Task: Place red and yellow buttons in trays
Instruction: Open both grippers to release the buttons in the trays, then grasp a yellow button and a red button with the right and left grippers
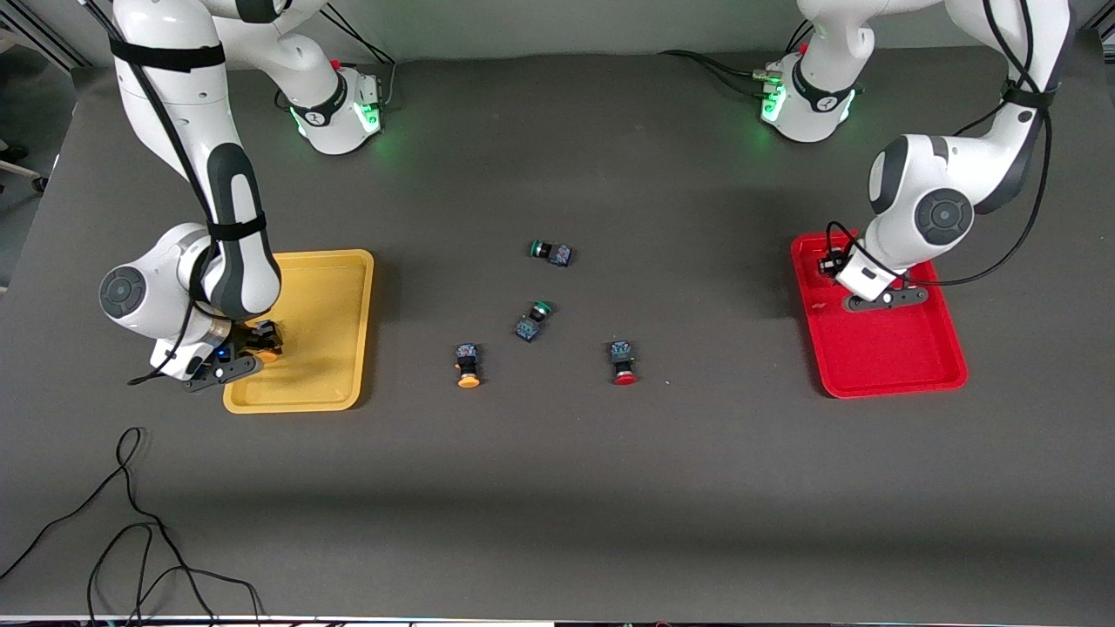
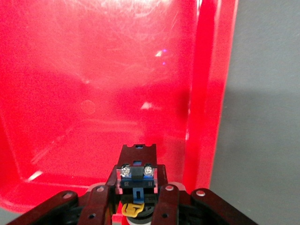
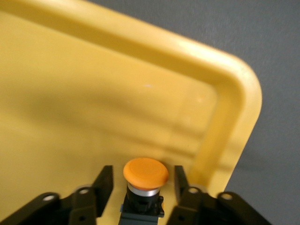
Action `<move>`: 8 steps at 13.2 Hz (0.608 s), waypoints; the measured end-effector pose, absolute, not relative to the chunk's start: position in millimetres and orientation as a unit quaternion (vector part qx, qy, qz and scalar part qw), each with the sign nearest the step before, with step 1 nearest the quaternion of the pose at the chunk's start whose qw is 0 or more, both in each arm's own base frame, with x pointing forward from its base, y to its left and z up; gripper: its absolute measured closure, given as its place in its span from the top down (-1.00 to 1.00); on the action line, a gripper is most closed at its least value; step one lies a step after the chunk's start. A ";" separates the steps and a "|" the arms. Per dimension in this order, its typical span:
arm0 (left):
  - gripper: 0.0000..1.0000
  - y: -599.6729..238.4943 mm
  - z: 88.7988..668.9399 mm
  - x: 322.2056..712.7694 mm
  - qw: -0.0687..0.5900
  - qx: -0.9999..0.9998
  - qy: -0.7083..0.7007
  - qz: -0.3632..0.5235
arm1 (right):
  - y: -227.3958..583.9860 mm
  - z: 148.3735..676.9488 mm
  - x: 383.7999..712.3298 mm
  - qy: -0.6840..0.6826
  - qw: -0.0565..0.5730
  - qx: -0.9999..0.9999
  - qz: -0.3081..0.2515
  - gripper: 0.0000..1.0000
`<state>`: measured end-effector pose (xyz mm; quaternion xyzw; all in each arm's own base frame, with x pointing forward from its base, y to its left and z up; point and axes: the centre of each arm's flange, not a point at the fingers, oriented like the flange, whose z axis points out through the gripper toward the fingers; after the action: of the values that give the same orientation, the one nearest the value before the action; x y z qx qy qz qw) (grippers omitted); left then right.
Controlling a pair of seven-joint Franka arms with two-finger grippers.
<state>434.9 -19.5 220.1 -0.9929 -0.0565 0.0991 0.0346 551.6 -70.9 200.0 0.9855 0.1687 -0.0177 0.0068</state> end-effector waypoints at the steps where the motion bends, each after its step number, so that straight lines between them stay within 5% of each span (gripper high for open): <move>1: -0.34 -17.1 216.1 430.6 0.033 -0.993 -0.056 0.098 | -67.9 205.6 555.4 0.168 0.000 0.986 -0.015 0.56; 3: 0.01 -17.2 215.3 429.5 0.033 -0.993 -0.056 0.098 | -55.4 226.5 564.8 0.168 -0.018 0.986 -0.011 0.98; 7: 0.95 -27.3 249.7 464.6 0.036 -0.994 -0.056 0.090 | 12.0 314.9 590.7 0.137 -0.015 0.990 -0.041 1.00; 8: 1.00 -39.3 271.9 485.5 0.040 -0.993 -0.060 0.091 | 42.0 333.9 594.5 0.125 -0.018 0.991 -0.044 1.00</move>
<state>485.5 -39.3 271.9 -0.9932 -0.0600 0.0912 0.0403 594.5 42.0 333.9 0.9910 0.1249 -0.0443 -0.0181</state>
